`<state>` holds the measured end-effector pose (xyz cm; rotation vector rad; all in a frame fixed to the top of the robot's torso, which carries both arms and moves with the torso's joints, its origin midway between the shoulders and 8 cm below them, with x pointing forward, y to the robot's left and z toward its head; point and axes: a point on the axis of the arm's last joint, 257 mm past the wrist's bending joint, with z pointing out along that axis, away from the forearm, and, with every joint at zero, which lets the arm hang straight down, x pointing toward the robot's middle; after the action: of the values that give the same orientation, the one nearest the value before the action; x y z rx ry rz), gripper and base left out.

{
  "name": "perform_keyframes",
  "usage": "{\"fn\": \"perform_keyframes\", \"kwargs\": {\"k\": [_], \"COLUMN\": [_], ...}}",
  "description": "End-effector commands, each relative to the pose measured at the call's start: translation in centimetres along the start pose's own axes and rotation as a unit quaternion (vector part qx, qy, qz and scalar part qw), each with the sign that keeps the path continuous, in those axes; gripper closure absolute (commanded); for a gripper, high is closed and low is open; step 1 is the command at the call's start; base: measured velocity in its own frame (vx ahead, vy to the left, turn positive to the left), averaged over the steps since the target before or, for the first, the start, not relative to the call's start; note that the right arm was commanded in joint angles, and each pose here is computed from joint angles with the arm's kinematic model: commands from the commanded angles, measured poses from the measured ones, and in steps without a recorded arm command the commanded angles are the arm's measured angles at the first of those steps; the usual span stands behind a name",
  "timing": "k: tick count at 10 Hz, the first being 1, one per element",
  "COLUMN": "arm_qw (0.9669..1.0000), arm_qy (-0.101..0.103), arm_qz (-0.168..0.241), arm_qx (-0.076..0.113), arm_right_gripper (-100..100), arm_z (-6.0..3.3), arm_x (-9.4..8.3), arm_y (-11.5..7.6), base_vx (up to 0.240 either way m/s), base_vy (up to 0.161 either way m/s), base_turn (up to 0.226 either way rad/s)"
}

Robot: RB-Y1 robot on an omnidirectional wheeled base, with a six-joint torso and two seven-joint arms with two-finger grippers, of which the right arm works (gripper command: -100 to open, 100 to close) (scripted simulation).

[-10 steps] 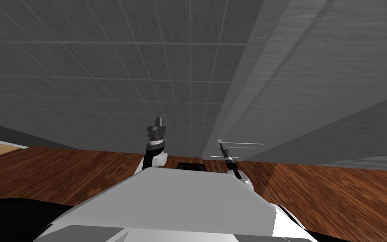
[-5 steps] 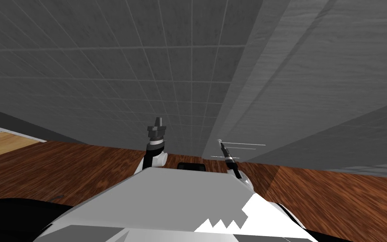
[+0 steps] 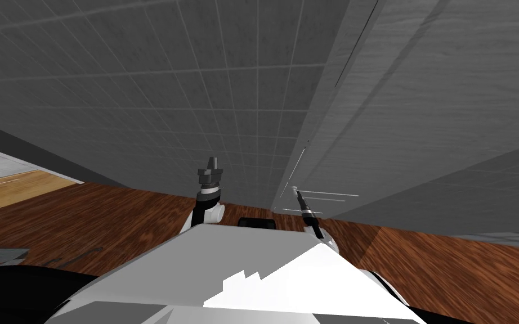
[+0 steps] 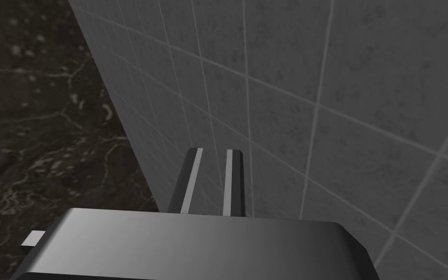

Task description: Pull the door open

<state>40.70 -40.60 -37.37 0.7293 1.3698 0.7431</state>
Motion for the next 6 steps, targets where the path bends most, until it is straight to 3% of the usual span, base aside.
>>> {"fn": "perform_keyframes", "kwargs": {"k": [1,5,6], "arm_qw": [0.9994,0.9960,0.9938], "arm_qy": [0.001,-0.009,-0.015], "arm_qz": [0.035,0.088,0.110], "arm_qx": [0.001,0.005,0.007], "arm_right_gripper": [100,100,100], "arm_z": [-0.04,0.13,0.21], "arm_x": [0.80,0.45,0.28], "arm_y": [0.15,-0.01,-0.10], "base_vx": [-0.053,-0.053,-0.063], "base_vy": [-0.027,-0.032,-0.031], "base_turn": [0.078,0.094,0.092]}}
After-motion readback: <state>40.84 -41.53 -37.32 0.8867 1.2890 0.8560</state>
